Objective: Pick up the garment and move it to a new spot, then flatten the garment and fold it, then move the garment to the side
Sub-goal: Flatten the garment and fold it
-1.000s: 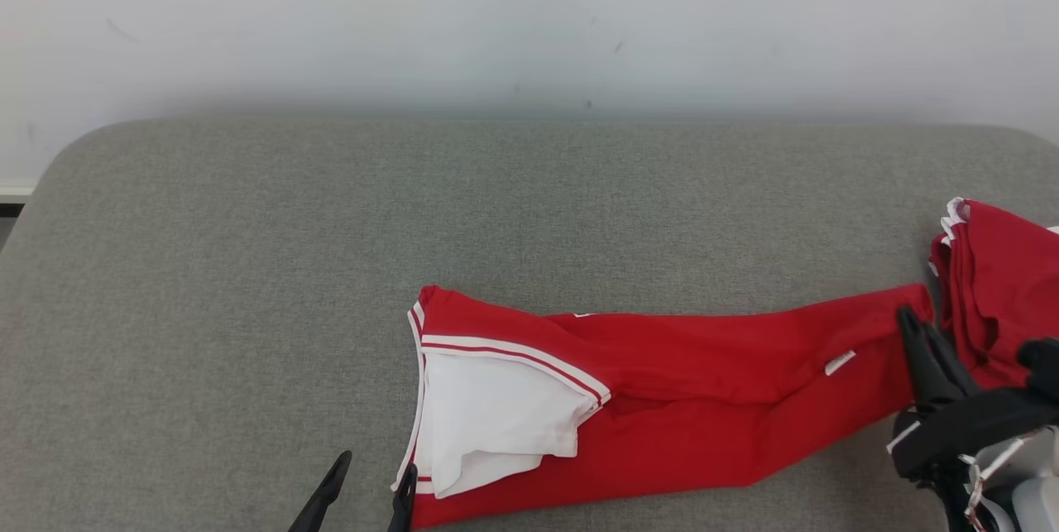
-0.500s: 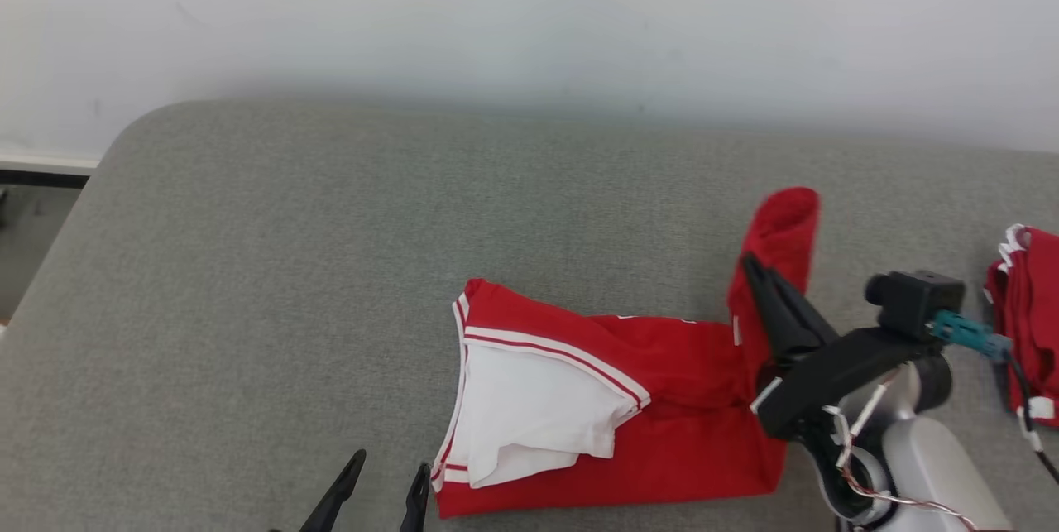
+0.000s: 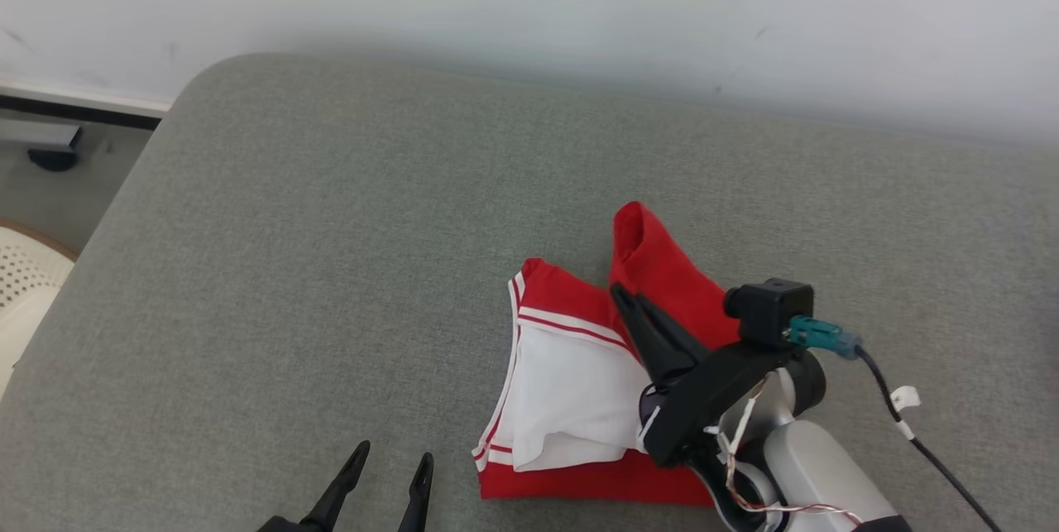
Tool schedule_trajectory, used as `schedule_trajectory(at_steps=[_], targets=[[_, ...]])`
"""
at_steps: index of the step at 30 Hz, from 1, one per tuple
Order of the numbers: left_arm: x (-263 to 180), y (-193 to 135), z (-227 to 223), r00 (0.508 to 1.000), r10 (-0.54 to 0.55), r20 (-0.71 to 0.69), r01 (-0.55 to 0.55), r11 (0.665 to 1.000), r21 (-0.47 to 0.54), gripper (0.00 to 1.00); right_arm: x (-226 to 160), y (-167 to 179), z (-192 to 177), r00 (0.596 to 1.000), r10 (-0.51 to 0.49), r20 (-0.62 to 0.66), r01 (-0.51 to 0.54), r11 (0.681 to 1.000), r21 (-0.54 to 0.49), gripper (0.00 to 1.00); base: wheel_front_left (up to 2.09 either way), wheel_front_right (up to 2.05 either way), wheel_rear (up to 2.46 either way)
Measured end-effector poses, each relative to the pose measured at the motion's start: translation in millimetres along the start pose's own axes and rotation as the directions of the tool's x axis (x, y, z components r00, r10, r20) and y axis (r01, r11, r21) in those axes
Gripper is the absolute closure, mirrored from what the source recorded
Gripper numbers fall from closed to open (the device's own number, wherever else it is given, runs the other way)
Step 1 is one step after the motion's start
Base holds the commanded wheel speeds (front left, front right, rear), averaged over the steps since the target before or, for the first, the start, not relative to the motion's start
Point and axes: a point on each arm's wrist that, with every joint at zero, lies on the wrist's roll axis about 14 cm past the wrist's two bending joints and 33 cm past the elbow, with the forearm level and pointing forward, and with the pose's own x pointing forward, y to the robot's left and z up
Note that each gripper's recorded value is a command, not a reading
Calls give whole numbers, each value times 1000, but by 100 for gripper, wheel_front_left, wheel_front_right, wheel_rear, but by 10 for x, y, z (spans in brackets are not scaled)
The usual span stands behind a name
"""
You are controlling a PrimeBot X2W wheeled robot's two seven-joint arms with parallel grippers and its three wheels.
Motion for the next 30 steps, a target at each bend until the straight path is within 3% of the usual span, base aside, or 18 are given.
schedule_trajectory(at_steps=[13, 23, 24, 26, 30], targets=[[-12, 163, -64, 998, 56, -17, -56, 998, -14, 0, 268, 451, -523, 981, 151, -122, -145, 988, 53, 100, 0, 0, 0], [-20, 197, -95, 997, 71, -22, -71, 997, -21, 0, 325, 557, -774, 963, 190, -193, -176, 981, 86, 100, 0, 0, 0], [-18, 200, -93, 997, 72, -21, -72, 997, -21, 0, 324, 563, -786, 962, 192, -196, -177, 980, 89, 77, 0, 0, 0], [-12, 203, -91, 997, 72, -20, -72, 997, -21, 0, 327, 571, -773, 963, 194, -187, -176, 979, 106, 0, 0, 0, 0], [18, 184, -83, 998, 63, -17, -63, 998, -19, 0, 319, 598, -696, 967, 200, -156, -181, 976, 125, 0, 0, 0, 0]])
